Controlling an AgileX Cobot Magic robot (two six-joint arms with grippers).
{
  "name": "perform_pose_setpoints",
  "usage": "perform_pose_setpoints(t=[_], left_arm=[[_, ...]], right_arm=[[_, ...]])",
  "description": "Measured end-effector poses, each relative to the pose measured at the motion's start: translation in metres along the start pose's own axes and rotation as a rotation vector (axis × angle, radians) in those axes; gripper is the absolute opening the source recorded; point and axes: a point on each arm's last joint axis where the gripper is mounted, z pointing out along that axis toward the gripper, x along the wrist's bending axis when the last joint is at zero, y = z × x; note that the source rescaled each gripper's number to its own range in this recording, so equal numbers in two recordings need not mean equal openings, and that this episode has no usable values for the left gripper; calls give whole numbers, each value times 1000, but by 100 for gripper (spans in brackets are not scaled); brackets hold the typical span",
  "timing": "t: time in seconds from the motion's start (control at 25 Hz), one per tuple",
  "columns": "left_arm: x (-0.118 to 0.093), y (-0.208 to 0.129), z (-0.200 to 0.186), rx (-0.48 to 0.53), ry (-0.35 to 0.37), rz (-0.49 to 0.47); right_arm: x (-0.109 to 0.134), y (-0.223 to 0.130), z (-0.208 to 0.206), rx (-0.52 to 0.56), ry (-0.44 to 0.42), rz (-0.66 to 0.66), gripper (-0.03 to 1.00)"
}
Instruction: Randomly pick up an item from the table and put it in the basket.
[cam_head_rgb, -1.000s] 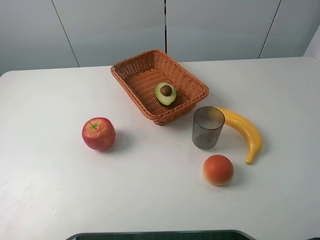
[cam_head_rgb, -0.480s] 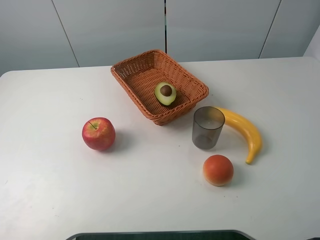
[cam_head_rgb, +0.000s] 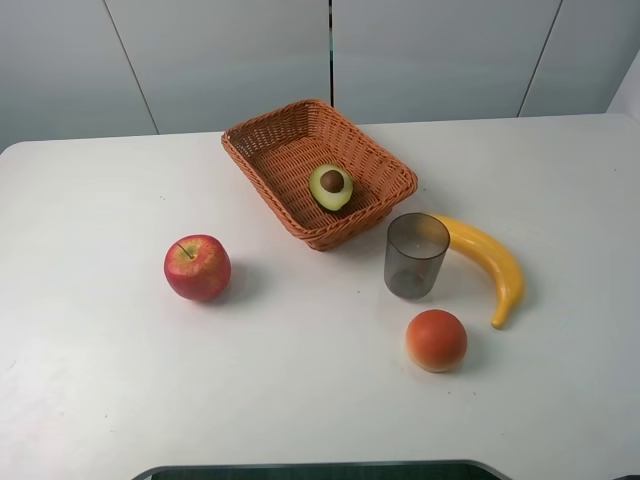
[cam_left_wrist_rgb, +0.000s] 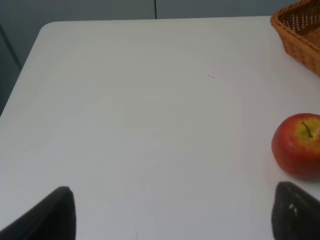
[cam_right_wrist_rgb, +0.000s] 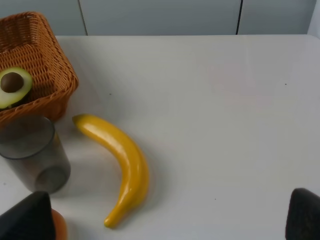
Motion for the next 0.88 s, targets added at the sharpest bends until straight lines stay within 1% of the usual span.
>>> perform_pose_setpoints(t=[0.88], left_arm=[[0, 0, 0, 0, 0, -2]], right_arm=[[0, 0, 0, -2, 0, -2, 100]])
